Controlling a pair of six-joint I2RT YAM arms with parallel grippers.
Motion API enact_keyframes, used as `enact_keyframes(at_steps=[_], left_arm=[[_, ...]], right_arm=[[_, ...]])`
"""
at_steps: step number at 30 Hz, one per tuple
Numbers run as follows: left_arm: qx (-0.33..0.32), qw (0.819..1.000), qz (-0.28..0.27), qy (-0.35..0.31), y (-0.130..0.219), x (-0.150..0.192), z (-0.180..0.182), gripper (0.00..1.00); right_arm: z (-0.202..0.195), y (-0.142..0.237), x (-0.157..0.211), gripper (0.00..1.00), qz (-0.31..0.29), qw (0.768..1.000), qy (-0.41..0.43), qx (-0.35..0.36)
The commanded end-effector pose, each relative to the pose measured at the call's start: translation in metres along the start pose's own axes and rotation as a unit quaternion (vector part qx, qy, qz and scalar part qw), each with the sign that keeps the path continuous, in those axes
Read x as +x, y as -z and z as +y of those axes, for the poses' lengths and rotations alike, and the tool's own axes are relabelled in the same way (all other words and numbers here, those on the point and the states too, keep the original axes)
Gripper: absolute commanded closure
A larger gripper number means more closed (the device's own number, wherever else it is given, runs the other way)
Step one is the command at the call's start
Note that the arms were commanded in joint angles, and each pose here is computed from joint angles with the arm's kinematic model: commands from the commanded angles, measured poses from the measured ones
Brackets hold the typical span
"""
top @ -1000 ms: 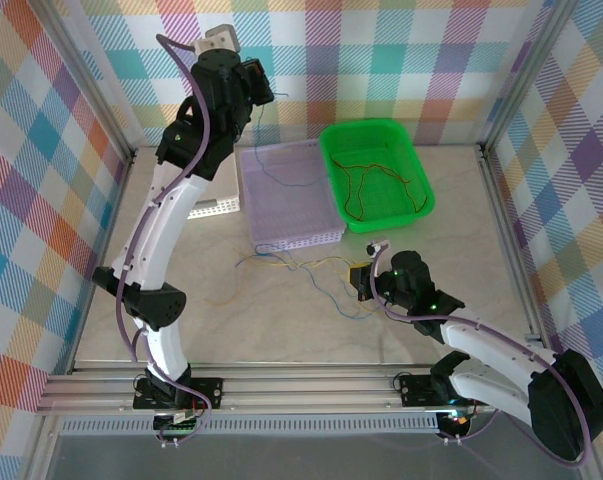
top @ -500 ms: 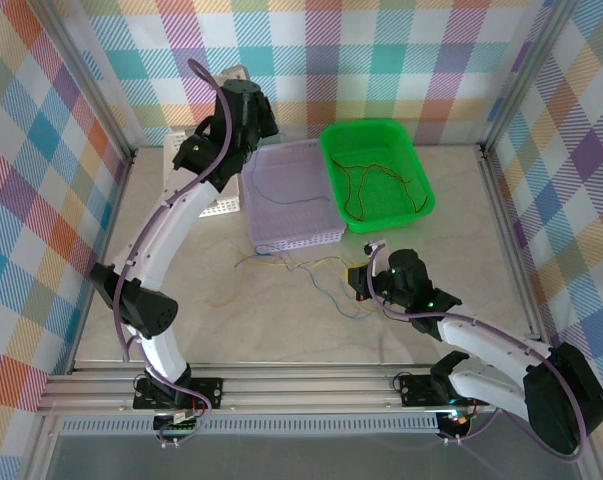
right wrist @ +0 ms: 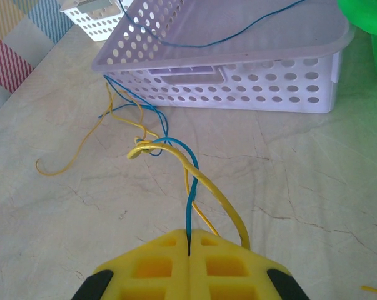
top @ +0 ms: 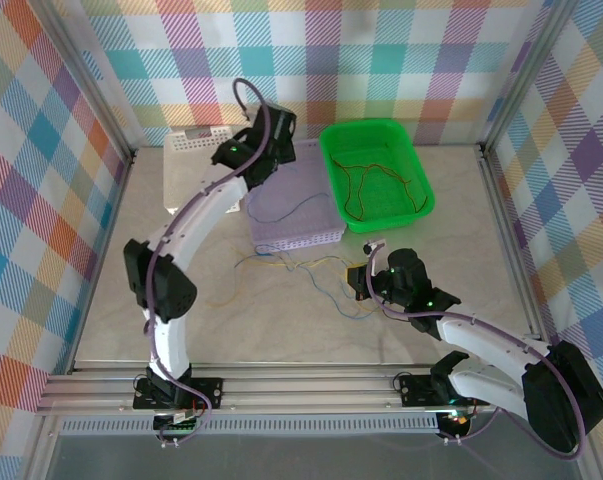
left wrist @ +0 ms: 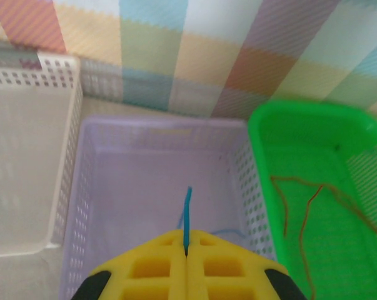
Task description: Untangle the cables
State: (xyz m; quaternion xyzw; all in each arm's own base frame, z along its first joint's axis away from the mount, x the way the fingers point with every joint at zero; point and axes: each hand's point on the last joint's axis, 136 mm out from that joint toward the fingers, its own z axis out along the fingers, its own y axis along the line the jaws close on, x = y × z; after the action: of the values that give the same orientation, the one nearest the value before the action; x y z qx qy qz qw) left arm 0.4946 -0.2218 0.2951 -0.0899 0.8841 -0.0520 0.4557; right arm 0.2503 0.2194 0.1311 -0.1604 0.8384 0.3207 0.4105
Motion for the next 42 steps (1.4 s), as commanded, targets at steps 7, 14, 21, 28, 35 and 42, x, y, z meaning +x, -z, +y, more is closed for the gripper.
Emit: enact_keyframes(at_steps=[7,14,21,28,35,42], left_arm=[[-0.016,0.996,0.087,-0.034,-0.031,0.048,-0.003,0.77],[0.017,0.994,0.102,-0.027,-0.016,0.048,-0.012,0.40],[0.054,0.990,0.130,-0.015,0.023,0.052,-0.009,0.31],[0.175,0.965,0.188,0.055,0.084,0.109,-0.014,0.33],[0.283,0.927,0.241,0.053,0.141,0.188,-0.031,0.38],[0.263,0.929,0.258,-0.027,0.156,0.249,-0.019,0.44]], right_arm=[[0.010,0.002,-0.021,1.00,-0.027,0.999,0.007,-0.018],[0.011,0.003,-0.022,1.00,-0.028,0.999,0.006,-0.019],[0.012,0.003,-0.022,1.00,-0.028,0.999,0.003,-0.021],[0.022,0.005,-0.024,1.00,-0.031,0.998,0.004,-0.049],[0.042,0.005,-0.023,1.00,-0.014,0.994,0.000,-0.105],[0.051,0.002,-0.017,1.00,0.014,0.991,-0.005,-0.134]])
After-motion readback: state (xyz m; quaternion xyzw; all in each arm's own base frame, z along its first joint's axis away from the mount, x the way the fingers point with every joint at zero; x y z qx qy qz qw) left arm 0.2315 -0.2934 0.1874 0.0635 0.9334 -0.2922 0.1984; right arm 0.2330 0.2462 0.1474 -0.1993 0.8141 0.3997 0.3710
